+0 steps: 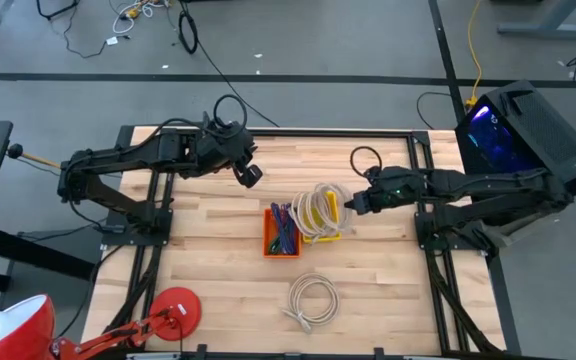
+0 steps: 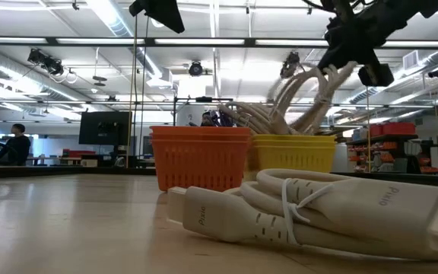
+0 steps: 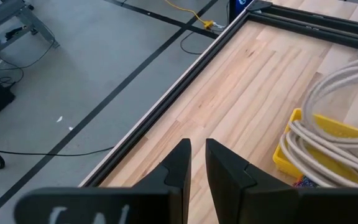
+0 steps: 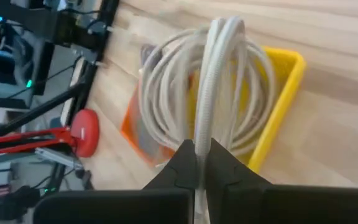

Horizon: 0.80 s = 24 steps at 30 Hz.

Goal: Pick & Place USB Port
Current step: Put the brown HDMI cable into the yellow basket

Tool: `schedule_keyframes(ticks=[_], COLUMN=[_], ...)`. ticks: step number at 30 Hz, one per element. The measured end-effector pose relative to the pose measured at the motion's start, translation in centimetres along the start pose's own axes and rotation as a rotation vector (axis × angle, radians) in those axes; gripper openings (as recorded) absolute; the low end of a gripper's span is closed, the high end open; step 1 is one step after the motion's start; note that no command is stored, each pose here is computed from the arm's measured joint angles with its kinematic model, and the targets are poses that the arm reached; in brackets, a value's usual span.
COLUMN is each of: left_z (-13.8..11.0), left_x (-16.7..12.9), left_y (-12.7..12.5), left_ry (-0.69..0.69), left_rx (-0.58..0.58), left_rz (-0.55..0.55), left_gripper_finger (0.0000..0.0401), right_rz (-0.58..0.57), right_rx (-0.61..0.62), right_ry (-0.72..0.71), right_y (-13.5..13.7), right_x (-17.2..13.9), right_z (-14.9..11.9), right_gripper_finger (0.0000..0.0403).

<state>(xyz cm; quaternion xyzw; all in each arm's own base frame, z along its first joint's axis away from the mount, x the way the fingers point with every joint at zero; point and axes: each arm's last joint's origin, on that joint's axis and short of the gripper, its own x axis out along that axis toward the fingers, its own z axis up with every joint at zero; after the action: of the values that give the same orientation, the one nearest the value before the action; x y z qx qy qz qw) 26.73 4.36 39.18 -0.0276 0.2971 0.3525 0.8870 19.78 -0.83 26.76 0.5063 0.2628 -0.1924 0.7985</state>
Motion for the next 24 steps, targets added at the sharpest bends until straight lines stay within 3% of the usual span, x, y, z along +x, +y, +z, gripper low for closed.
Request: schedule_keyframes(ticks=[4, 14, 24], left_z=[0.0, -0.06, -0.07], left_x=[0.0, 0.0, 0.02], left_y=[0.0, 0.01, 0.03], left_ry=[0.0, 0.006, 0.006], left_rx=[0.0, 0.003, 0.003], left_rz=[0.0, 0.001, 0.002], left_gripper_finger=[0.0053, 0.0053, 0.0053], right_rz=[0.032, -0.033, -0.018], right_rx=[0.001, 0.03, 0.006], right_ry=[-0.011, 0.027, 0.033], right_y=[0.21, -0.58, -0.23], right_x=[-0.28, -0.73, 0.25], right_z=[0.16, -0.14, 0.0], right_gripper_finger=[0.0006, 0.0006, 0.0006])
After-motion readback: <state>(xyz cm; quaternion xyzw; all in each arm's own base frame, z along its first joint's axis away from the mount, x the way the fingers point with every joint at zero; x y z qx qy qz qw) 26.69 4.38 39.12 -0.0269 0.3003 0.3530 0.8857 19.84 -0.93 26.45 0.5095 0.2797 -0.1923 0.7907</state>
